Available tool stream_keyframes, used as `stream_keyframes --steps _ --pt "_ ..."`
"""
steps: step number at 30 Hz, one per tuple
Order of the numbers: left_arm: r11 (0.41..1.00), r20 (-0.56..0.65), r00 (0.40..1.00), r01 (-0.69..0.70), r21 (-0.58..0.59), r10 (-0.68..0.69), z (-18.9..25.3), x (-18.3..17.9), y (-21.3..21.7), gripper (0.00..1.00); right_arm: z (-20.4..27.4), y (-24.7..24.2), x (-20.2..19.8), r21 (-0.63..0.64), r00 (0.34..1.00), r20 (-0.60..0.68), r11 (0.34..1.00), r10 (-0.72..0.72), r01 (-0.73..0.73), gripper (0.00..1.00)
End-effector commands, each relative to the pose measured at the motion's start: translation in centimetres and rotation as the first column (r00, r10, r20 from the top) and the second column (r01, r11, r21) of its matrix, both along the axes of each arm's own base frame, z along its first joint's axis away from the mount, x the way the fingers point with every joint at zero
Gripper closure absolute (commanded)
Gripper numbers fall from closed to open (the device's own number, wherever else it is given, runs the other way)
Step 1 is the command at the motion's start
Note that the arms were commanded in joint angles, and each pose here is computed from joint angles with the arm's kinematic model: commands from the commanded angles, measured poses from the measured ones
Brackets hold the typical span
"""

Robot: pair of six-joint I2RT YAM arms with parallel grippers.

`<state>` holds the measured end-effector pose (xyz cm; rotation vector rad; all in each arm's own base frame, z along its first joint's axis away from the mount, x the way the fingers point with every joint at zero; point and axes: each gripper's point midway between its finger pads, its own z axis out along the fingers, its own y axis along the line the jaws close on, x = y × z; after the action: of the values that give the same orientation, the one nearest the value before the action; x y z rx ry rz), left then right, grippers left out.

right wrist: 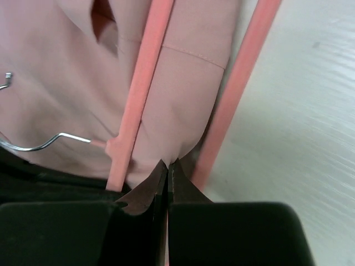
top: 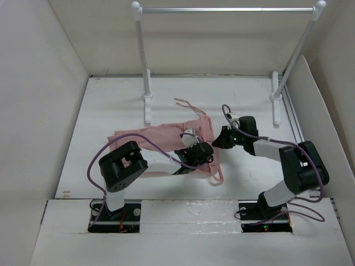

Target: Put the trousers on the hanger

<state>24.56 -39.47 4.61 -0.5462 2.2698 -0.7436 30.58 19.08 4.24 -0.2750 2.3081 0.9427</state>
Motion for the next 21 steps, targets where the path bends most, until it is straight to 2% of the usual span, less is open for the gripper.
stream_keyframes --steps 1,7,10,16,18,21 --pt "0.991 -0.021 0.999 -0.027 0.134 0.03 -1.9 0.0 3.8 1.0 2.3 -2.8 1.1 -0.03 0.998 0.058 0.999 -0.026 0.028 1.0" --pt "0.979 0.006 1.0 -0.028 0.204 0.028 -1.6 0.7 5.5 1.0 2.3 -6.1 1.4 -0.062 0.997 0.051 0.996 -0.066 0.069 1.0" --pt "0.969 -0.021 0.996 -0.074 0.235 0.081 -2.2 1.5 7.5 1.0 2.6 -6.7 1.0 -0.038 0.997 0.05 0.997 -0.06 0.062 1.0" --pt "0.967 -0.025 0.987 -0.147 0.21 0.156 -1.8 2.9 10.1 1.0 3.4 -8.6 -0.7 -0.038 0.992 0.079 0.994 -0.097 0.1 1.0" --pt "0.965 -0.022 0.983 -0.176 0.197 0.184 -1.4 3.6 11.0 1.0 2.7 -8.3 -2.1 0.0 0.995 0.057 0.996 -0.085 0.085 1.0" --pt "0.971 -0.005 0.982 -0.187 0.149 0.19 -0.2 4.1 10.7 1.0 0.9 -8.4 -3.5 -0.027 0.998 0.015 0.997 -0.068 0.069 1.0"
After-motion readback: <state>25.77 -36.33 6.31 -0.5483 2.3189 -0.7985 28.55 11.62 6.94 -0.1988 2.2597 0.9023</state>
